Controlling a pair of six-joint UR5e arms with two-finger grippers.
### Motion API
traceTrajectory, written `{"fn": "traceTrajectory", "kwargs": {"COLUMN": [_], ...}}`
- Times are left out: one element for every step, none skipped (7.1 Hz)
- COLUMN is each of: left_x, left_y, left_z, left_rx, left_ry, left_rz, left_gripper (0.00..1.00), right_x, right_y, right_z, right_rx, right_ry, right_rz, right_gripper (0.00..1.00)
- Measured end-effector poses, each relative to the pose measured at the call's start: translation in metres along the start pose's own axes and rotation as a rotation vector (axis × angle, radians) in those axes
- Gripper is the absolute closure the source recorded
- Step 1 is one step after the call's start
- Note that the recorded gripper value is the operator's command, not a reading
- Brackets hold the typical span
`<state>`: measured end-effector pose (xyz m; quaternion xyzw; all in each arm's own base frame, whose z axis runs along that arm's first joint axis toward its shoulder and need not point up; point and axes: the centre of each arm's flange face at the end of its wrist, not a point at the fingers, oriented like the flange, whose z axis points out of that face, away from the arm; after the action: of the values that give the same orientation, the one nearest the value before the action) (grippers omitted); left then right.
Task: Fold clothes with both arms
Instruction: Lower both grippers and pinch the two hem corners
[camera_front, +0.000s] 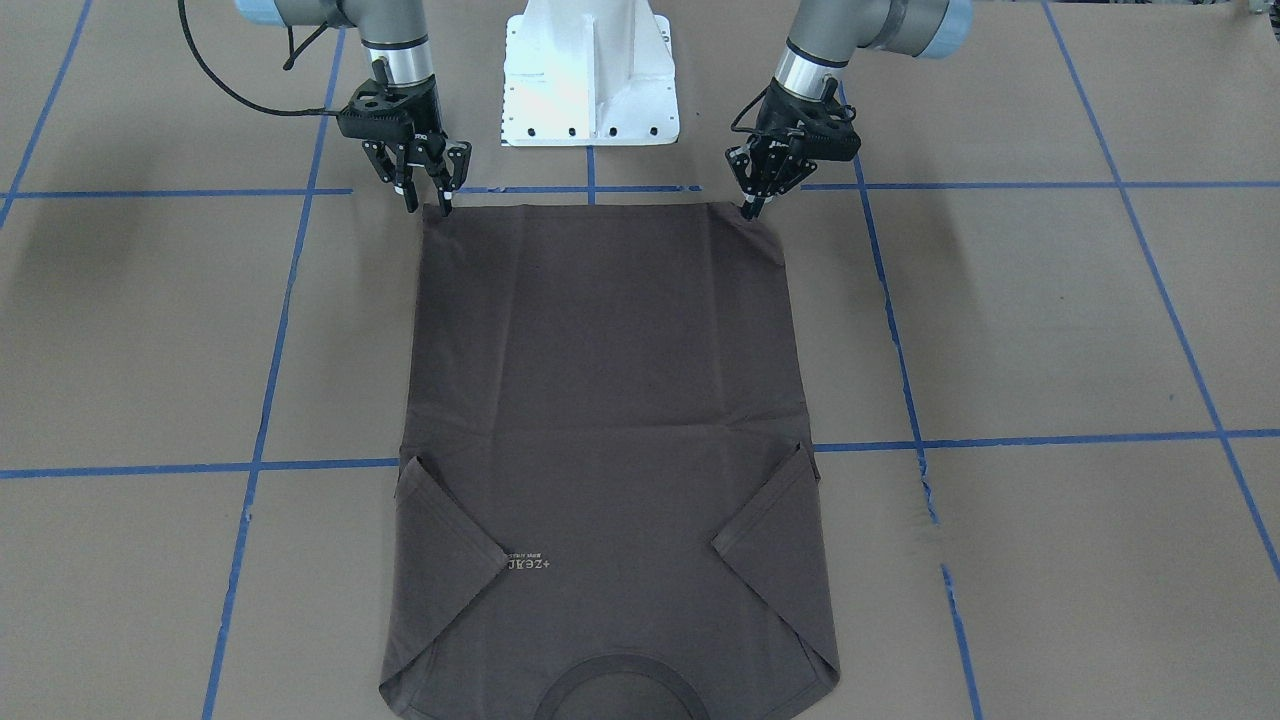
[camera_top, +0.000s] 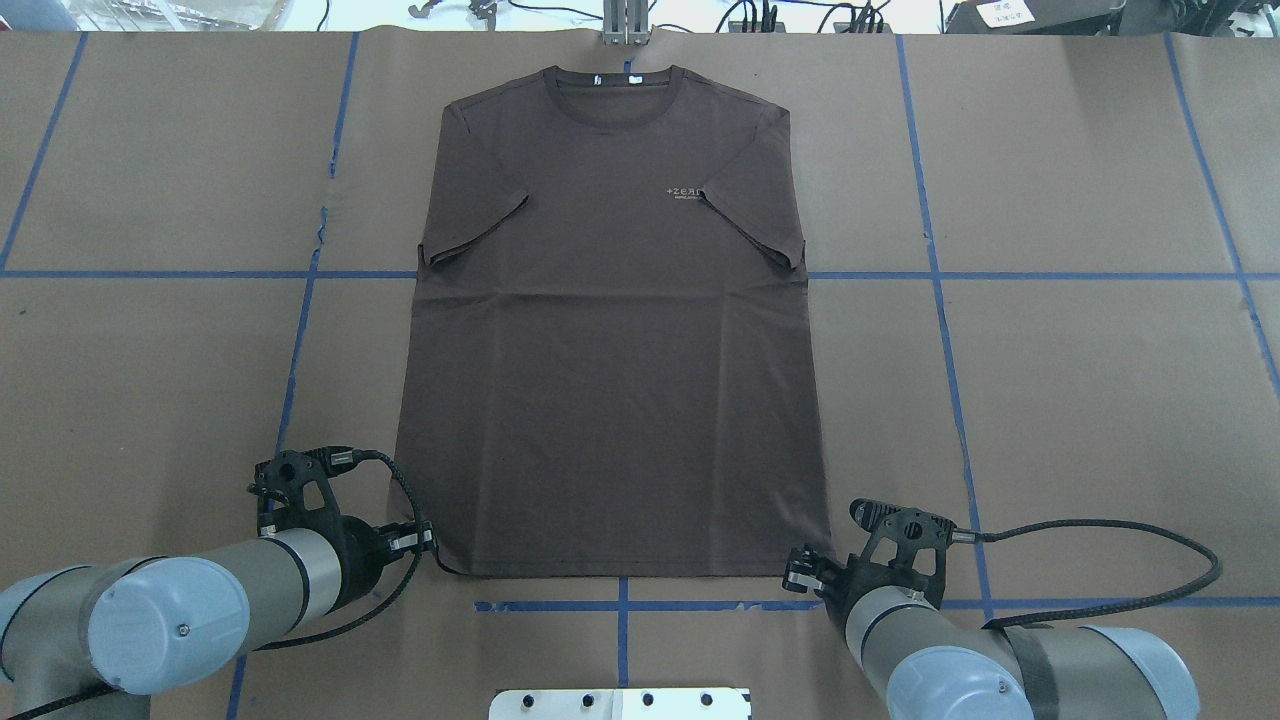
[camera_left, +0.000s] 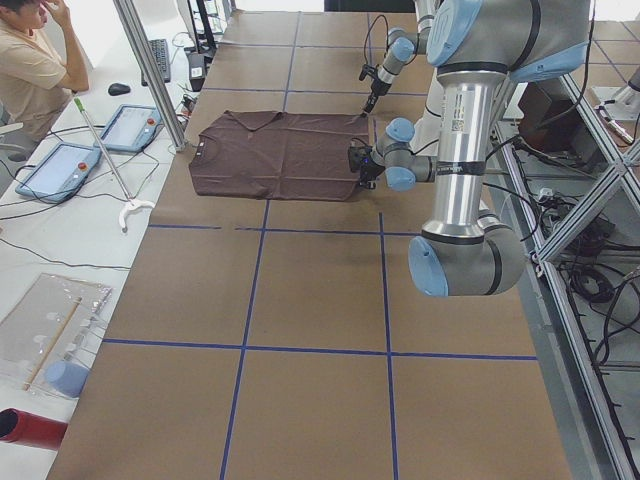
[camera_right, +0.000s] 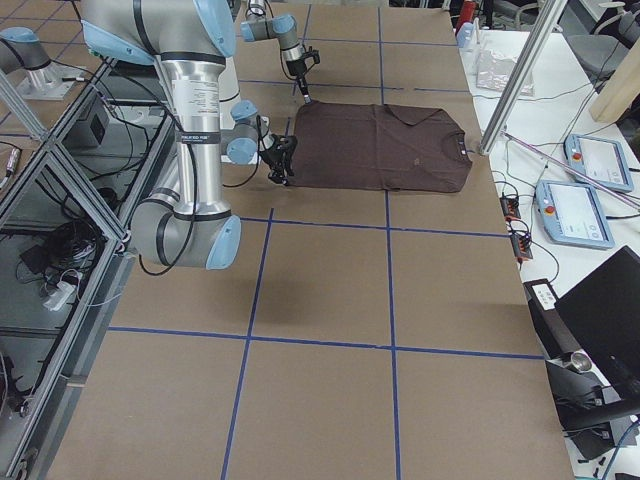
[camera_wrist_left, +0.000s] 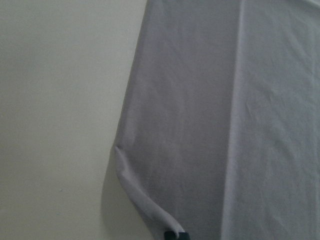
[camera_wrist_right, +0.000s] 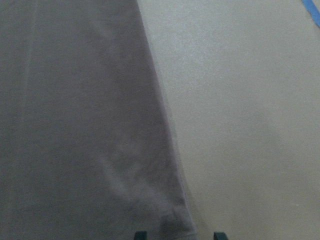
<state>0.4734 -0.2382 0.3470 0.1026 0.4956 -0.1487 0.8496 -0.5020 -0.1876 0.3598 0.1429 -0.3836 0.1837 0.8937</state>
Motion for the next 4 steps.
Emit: {"fn": "traceTrajectory", "kwargs": {"left_x": [0.0, -0.0002, -0.0005, -0.001], "left_y": [-0.0004, -0.0007, -0.0009, -0.001], "left_z": [-0.0001, -0.0001, -0.0001, 0.0], "left_rx": [0.002, 0.002, 0.003, 0.003], "left_ry": [0.0, -0.001, -0.002, -0.003], "left_rz": [0.0, 0.0, 0.0, 0.0], "left_gripper": [1.0, 1.0, 1.0, 1.0], "right_x": [-0.0003, -0.0004, -0.0003, -0.0001], "right_y": [0.0007, 0.0008, 0.0015, 0.0018], "right_z": [0.0007, 0.0009, 0.0014, 0.0019], "right_rx": [-0.001, -0.001, -0.002, -0.003], "right_ry": [0.001, 0.001, 0.002, 0.003], "right_rz": [-0.001, -0.001, -0.002, -0.003], "right_gripper": [0.96, 1.0, 1.0, 1.0]}}
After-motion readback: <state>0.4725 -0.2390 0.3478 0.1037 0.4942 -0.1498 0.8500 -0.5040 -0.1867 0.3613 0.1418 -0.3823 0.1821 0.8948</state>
